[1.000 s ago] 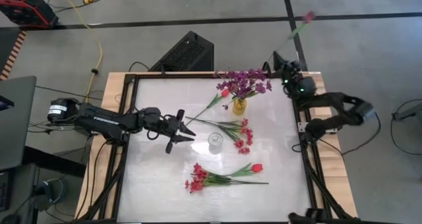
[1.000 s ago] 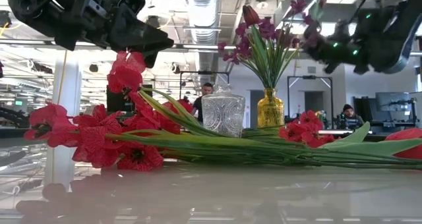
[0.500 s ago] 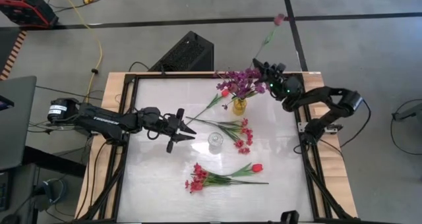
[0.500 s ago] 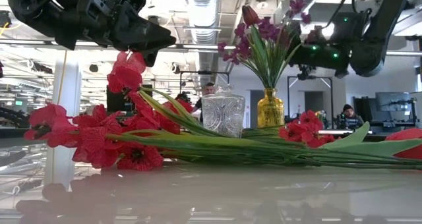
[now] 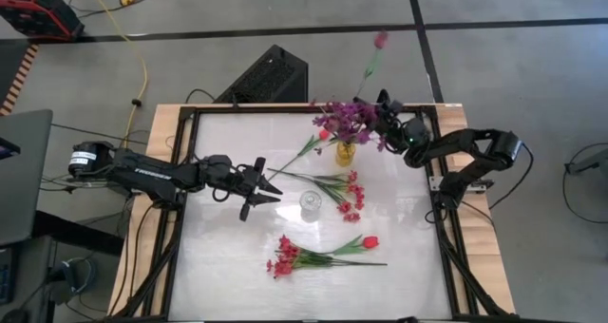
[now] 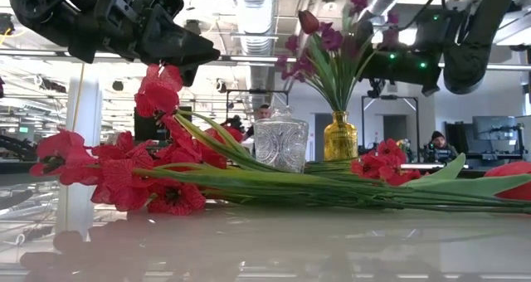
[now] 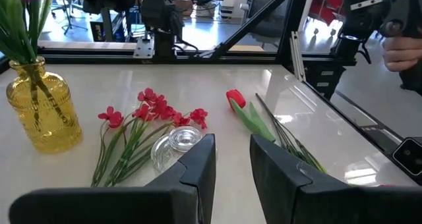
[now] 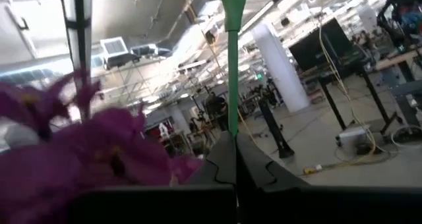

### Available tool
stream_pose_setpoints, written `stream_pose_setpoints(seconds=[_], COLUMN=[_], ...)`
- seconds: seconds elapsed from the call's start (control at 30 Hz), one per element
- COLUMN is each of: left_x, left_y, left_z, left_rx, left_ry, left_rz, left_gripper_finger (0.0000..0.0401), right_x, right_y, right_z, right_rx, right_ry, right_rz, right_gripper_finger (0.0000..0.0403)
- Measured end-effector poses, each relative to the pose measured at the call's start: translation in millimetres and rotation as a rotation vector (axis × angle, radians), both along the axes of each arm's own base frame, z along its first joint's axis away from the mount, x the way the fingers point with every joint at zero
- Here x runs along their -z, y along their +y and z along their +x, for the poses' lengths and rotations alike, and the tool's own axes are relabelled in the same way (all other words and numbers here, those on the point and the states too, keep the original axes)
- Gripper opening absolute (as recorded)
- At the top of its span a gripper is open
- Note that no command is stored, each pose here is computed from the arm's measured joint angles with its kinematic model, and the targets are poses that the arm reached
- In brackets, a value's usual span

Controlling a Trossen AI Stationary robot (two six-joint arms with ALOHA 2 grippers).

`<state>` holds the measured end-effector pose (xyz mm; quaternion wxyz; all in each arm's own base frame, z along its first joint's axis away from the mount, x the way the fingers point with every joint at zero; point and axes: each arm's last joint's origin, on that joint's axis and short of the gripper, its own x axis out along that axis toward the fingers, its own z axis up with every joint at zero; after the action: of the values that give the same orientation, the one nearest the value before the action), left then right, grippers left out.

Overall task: Sort flowers into vase by color
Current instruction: Put the purple flower into the yellow vase

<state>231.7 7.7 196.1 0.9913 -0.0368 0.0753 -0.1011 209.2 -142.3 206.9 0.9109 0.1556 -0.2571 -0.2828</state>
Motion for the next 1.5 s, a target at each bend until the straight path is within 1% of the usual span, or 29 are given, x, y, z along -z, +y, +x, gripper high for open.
stream_pose_setpoints(seconds=[0.1,0.33,1.03,1.3,1.5], left_x=[2,4,4,4,4], left_y=[0,0,1,1,1], left_z=[0,-1,-1,-1,-1], left_rx=[0.0,0.0,-0.021,-0.023,-0.023], left_ry=[0.018,0.043,0.042,0.042,0.043], left_rz=[-0.001,-0.003,0.001,0.001,0.001], left_gripper_finger=[0.0082,0.0082,0.0082,0.0082,0.0082], right_x=[3,8,10,16,17], right_y=[2,7,16,15,15], right_z=[2,3,5,6,7], right_rx=[-0.002,0.001,-0.039,-0.036,-0.028], right_ry=[0.033,0.091,0.092,0.149,0.175], right_rz=[0.008,-0.03,-0.023,0.007,-0.006], right_gripper_finger=[0.0016,0.0016,0.0017,0.0017,0.0017])
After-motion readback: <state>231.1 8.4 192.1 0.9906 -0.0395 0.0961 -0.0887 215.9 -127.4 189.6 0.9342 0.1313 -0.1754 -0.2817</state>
